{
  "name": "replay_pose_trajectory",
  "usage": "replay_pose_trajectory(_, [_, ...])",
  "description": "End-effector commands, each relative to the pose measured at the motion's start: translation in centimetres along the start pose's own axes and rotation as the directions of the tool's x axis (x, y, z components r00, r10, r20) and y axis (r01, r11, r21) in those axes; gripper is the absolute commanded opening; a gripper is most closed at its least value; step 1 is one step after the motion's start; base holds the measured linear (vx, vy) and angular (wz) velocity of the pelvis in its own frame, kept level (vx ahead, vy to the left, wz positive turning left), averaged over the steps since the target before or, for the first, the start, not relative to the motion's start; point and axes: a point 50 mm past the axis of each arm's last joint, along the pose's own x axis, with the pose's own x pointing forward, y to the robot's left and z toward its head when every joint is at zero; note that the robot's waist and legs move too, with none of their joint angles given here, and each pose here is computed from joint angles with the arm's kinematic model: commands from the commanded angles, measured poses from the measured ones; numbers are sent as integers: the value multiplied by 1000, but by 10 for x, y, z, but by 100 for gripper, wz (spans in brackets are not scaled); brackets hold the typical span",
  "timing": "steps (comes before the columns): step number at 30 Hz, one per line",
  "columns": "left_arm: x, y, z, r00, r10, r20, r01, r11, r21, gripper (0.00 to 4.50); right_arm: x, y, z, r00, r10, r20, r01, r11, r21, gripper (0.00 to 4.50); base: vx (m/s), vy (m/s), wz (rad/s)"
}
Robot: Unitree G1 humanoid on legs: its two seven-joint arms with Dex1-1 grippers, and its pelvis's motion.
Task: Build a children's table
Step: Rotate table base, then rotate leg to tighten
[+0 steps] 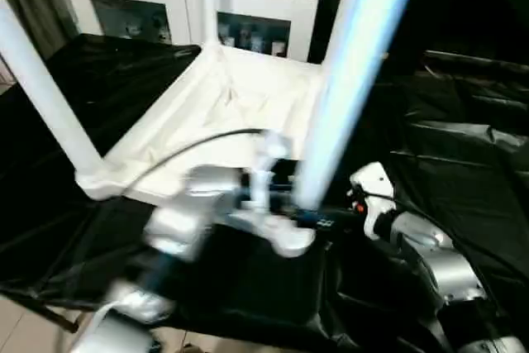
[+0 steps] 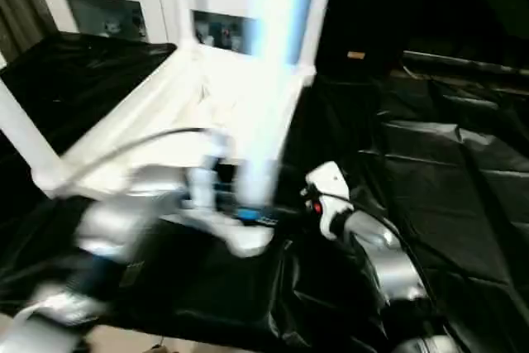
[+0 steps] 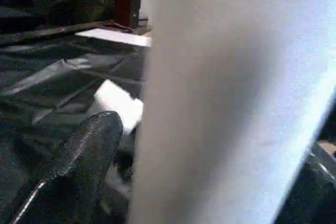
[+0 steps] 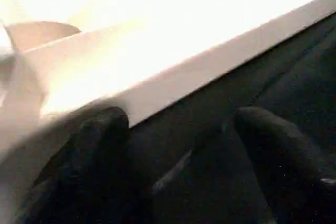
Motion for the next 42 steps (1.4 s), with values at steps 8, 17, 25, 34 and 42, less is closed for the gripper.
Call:
replay_pose_trajectory(8, [9, 16, -3, 991, 109, -76, -99, 987, 123, 450, -21, -26, 0, 997, -75, -12, 75, 997, -30, 433, 0, 0, 0])
replay_pose_trajectory(17, [-50, 19, -32, 962, 16, -272, 6, 997, 80, 450, -57, -21, 6, 977, 200, -70, -208, 967, -147, 433, 0, 0, 0])
replay_pose_trajectory(25, [-74, 25, -37, 899, -42, -436, 81, 994, 71, 423, -76, -19, 14, 939, 306, -154, -333, 923, -195, 439, 0, 0, 0])
replay_pose_trajectory(34, [-64, 23, -46, 859, -65, -508, 123, 989, 81, 363, -90, -14, 22, 904, 379, -200, -414, 891, -186, 439, 0, 0, 0])
replay_pose_trajectory(42, [-56, 22, -49, 834, -13, -552, 51, 997, 55, 300, -88, -14, 22, 914, 345, -215, -388, 897, -210, 439, 0, 0, 0])
